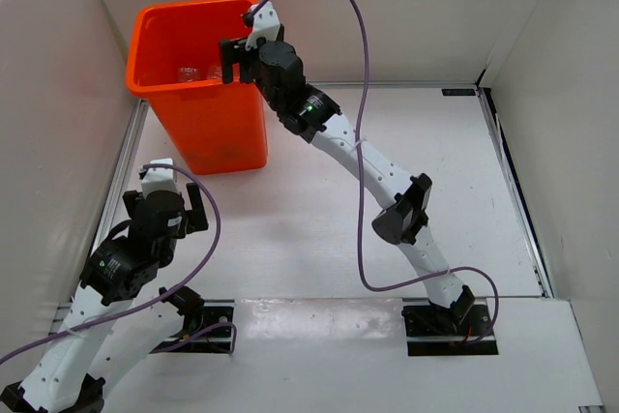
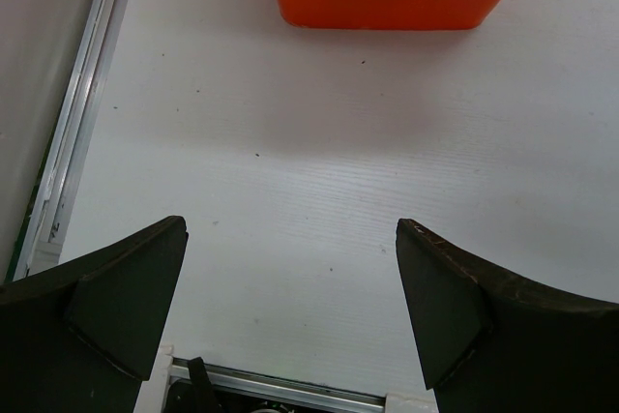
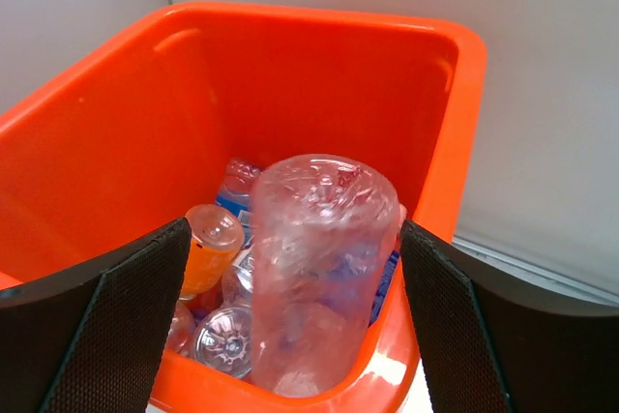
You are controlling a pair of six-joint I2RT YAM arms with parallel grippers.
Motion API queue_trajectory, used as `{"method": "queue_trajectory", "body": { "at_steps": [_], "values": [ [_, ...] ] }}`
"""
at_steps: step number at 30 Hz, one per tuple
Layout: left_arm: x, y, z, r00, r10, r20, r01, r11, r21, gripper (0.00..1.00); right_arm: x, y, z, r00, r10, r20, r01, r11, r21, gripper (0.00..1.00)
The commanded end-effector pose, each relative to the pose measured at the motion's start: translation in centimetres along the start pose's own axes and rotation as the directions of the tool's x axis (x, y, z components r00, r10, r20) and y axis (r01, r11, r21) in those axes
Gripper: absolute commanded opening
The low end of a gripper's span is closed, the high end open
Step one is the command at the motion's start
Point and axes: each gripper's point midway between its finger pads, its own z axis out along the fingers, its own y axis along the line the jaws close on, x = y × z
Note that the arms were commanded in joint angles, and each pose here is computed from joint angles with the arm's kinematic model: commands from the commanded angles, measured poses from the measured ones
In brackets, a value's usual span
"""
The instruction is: Put the plastic bottles in the bin
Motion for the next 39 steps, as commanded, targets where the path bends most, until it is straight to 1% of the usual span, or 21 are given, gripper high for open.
{"method": "queue_trajectory", "body": {
  "at_steps": [1, 9, 12, 13, 14, 17, 20, 22, 23, 24, 25, 26, 27, 28, 29, 30, 32, 35, 36, 38, 39],
  "values": [
    [0.0, -0.1, 0.0, 1.000, -0.001, 0.001, 0.001, 1.000, 0.007, 1.00, -2.0, -0.4, -0.3, 0.998, 0.055, 0.038, -0.055, 0.998, 0.005, 0.90],
    [0.0, 0.0, 0.0, 1.000, 0.000, 0.003, 0.000, 1.000, 0.000, 1.00, -5.1, -0.8, -1.8, 0.995, 0.058, 0.086, -0.060, 0.998, 0.028, 0.90],
    [0.2, 0.2, -0.1, 1.000, -0.003, -0.002, 0.003, 1.000, -0.003, 1.00, -8.8, -2.0, -4.1, 0.991, 0.027, 0.132, -0.040, 0.994, 0.098, 0.90],
    [0.2, 0.1, -0.1, 1.000, -0.007, -0.002, 0.007, 1.000, -0.005, 1.00, -8.1, -2.4, -4.2, 0.994, 0.016, 0.109, -0.029, 0.993, 0.114, 0.90],
    [0.2, 0.2, -0.2, 1.000, -0.011, 0.001, 0.011, 1.000, -0.004, 1.00, -10.5, -3.4, -5.7, 0.990, 0.022, 0.136, -0.041, 0.990, 0.137, 0.90],
    [0.1, 0.5, -0.2, 1.000, -0.019, 0.008, 0.019, 1.000, -0.017, 1.00, -9.4, -5.3, -7.0, 0.998, -0.014, 0.064, 0.001, 0.979, 0.202, 0.90],
    [0.1, 0.6, -0.2, 1.000, -0.021, 0.008, 0.021, 1.000, -0.020, 1.00, -10.7, -8.9, -10.9, 0.998, -0.069, 0.007, 0.063, 0.949, 0.308, 0.90],
    [0.2, 0.5, -0.2, 1.000, -0.021, 0.007, 0.021, 1.000, -0.019, 1.00, -10.4, -11.2, -14.2, 0.993, -0.088, -0.076, 0.109, 0.929, 0.354, 0.90],
    [0.1, 0.5, -0.2, 1.000, -0.022, 0.008, 0.022, 1.000, -0.019, 1.00, -7.6, -12.8, -14.9, 0.976, -0.113, -0.184, 0.176, 0.910, 0.375, 0.90],
    [0.2, 0.5, -0.2, 1.000, -0.018, 0.005, 0.018, 1.000, -0.020, 1.00, -8.0, -13.3, -16.5, 0.976, -0.094, -0.197, 0.162, 0.916, 0.368, 0.90],
    [0.1, 0.5, -0.3, 1.000, -0.024, 0.011, 0.024, 1.000, -0.016, 1.00, -6.6, -14.2, -18.6, 0.961, -0.083, -0.263, 0.178, 0.915, 0.361, 0.90],
    [0.1, 0.4, -0.3, 0.999, -0.029, 0.015, 0.029, 1.000, -0.008, 1.00, -3.2, -15.5, -19.7, 0.927, -0.088, -0.363, 0.231, 0.900, 0.370, 0.90],
    [0.1, 0.4, -0.3, 0.999, -0.027, 0.017, 0.027, 1.000, -0.003, 1.00, -6.0, -17.1, -23.3, 0.951, -0.049, -0.304, 0.177, 0.896, 0.408, 0.90],
    [0.0, 0.3, -0.5, 0.999, -0.034, 0.031, 0.034, 0.999, 0.015, 1.00, -4.9, -18.2, -24.4, 0.952, 0.032, -0.305, 0.114, 0.887, 0.448, 0.90],
    [0.0, -0.1, -0.3, 0.998, -0.042, 0.039, 0.041, 0.999, 0.029, 1.00, 1.3, -19.1, -25.6, 0.900, 0.038, -0.435, 0.176, 0.879, 0.442, 0.90],
    [0.0, -0.1, -0.4, 0.998, -0.037, 0.050, 0.035, 0.999, 0.041, 1.00, -0.4, -20.0, -28.3, 0.923, 0.170, -0.345, 0.007, 0.889, 0.458, 0.90],
    [-0.3, -1.0, -0.4, 0.996, -0.035, 0.081, 0.027, 0.994, 0.103, 1.00, 6.8, -20.9, -30.3, 0.857, 0.215, -0.468, 0.013, 0.899, 0.438, 0.90],
    [-0.9, -1.6, -0.5, 0.988, -0.058, 0.140, 0.036, 0.987, 0.154, 1.00, 7.7, -20.5, -34.1, 0.872, 0.262, -0.413, -0.114, 0.930, 0.350, 0.90],
    [-0.4, -2.0, -0.1, 0.988, -0.046, 0.144, 0.022, 0.985, 0.169, 1.00, 11.3, -21.3, -35.3, 0.839, 0.279, -0.466, -0.098, 0.922, 0.375, 0.90],
    [-0.6, -2.1, -0.2, 0.984, -0.031, 0.178, -0.003, 0.982, 0.190, 1.00, 10.8, -20.8, -37.1, 0.852, 0.303, -0.428, -0.158, 0.926, 0.342, 0.90],
    [-0.2, -3.1, 0.3, 0.982, -0.023, 0.189, -0.020, 0.975, 0.223, 1.00, 13.0, -20.9, -38.0, 0.830, 0.307, -0.465, -0.150, 0.927, 0.345, 0.90]
  ]
}}
